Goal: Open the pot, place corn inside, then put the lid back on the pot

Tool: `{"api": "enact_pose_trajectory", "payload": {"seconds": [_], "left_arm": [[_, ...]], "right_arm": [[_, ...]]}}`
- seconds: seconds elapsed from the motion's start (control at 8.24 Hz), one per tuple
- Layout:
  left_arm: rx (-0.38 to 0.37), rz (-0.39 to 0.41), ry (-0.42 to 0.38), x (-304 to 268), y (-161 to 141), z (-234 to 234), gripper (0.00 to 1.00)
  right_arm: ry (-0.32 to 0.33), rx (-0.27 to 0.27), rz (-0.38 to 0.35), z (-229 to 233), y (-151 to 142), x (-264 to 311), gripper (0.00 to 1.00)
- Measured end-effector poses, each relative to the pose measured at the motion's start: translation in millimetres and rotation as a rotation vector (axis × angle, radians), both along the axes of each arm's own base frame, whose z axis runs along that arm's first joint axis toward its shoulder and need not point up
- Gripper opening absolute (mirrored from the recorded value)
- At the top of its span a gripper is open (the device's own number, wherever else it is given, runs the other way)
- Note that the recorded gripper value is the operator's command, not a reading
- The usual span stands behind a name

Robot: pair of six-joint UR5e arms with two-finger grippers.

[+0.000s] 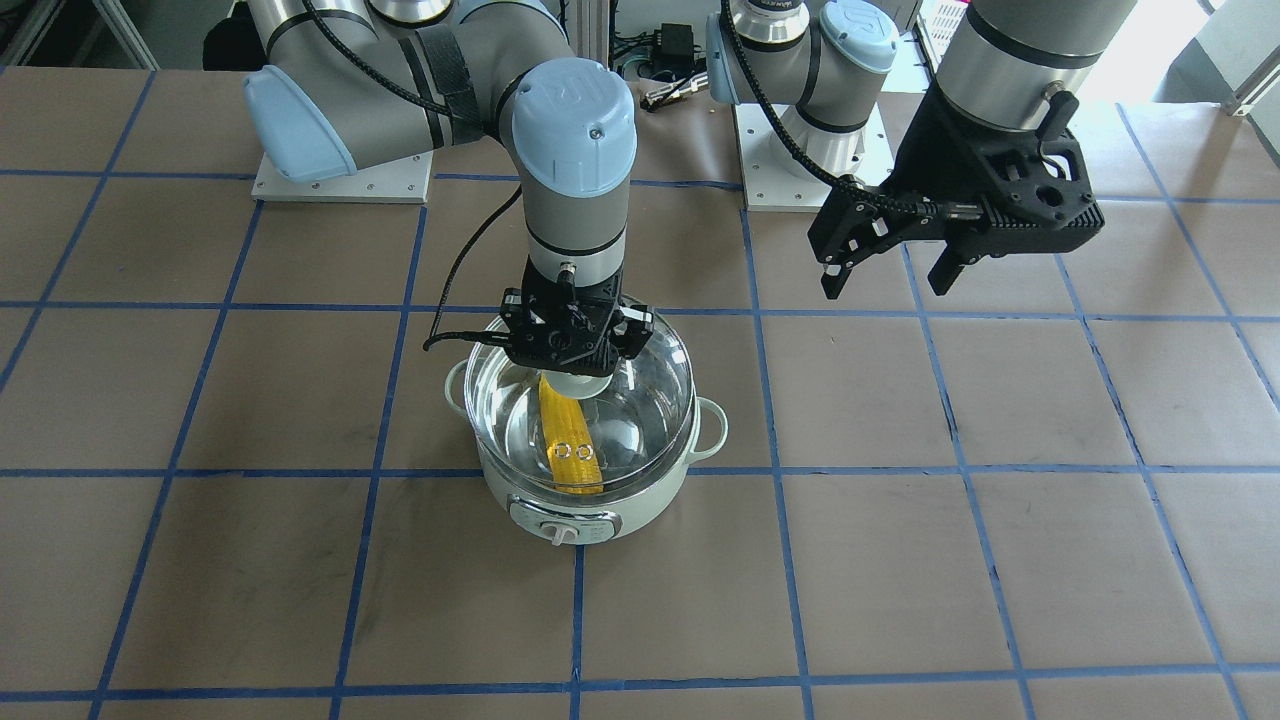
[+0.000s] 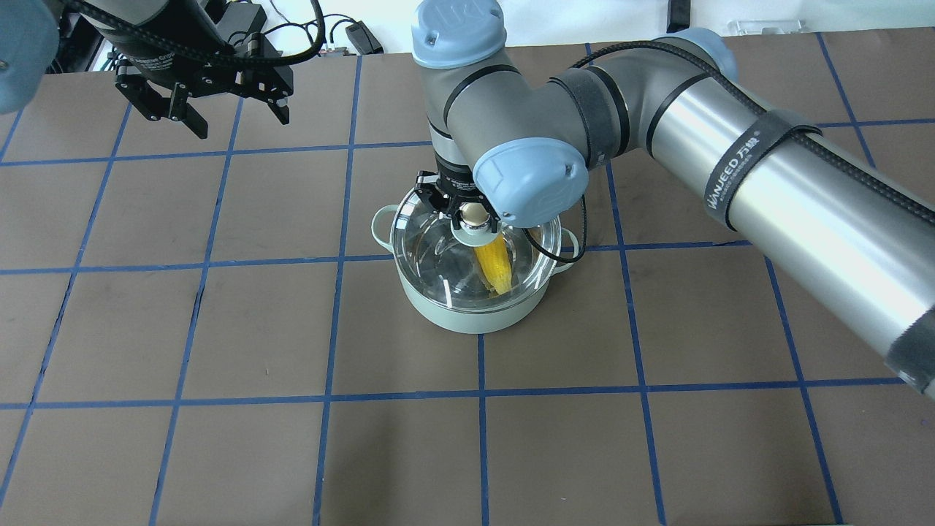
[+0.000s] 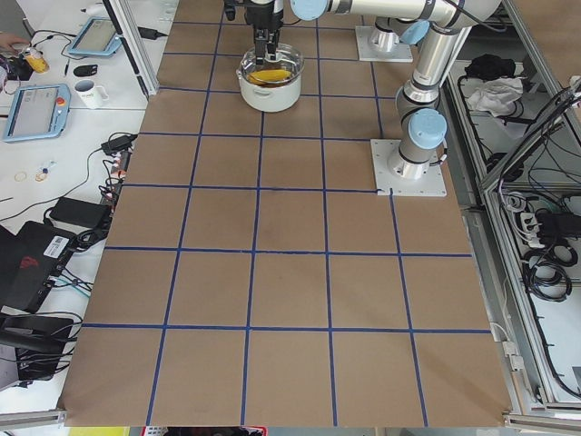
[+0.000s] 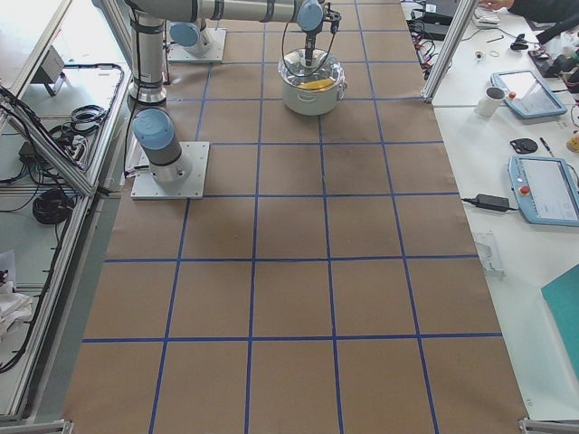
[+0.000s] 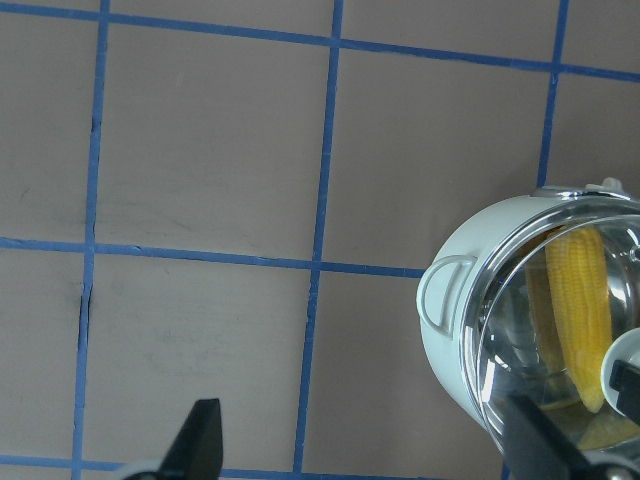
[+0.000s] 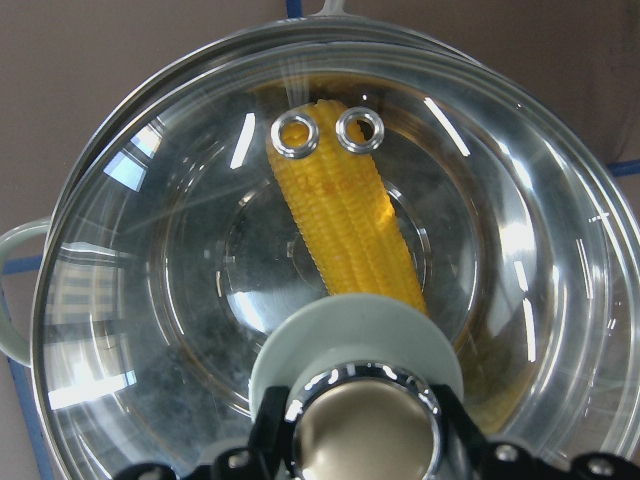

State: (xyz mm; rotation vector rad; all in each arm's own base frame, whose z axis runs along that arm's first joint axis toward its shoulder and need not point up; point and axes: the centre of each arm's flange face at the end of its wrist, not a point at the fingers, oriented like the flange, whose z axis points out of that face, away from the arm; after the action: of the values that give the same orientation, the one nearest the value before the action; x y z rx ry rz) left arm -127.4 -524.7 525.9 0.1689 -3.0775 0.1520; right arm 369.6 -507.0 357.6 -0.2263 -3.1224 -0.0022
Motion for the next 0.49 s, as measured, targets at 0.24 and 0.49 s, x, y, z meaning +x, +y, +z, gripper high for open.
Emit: {"api": "enact_pose_trajectory", "payload": {"seconds": [0.24, 0.49], "left_arm": [[0.000, 0.002, 0.000, 0.7, -0.9, -0.4, 1.00], [0.006, 0.005, 0.000, 2.4, -3.6, -3.4, 1.00]], "right_arm": [[0.000, 0.008, -0.001, -3.9, 1.6, 0.1, 0.00], [-0.001, 0.012, 0.002, -6.0, 2.0, 0.2, 0.00]]}}
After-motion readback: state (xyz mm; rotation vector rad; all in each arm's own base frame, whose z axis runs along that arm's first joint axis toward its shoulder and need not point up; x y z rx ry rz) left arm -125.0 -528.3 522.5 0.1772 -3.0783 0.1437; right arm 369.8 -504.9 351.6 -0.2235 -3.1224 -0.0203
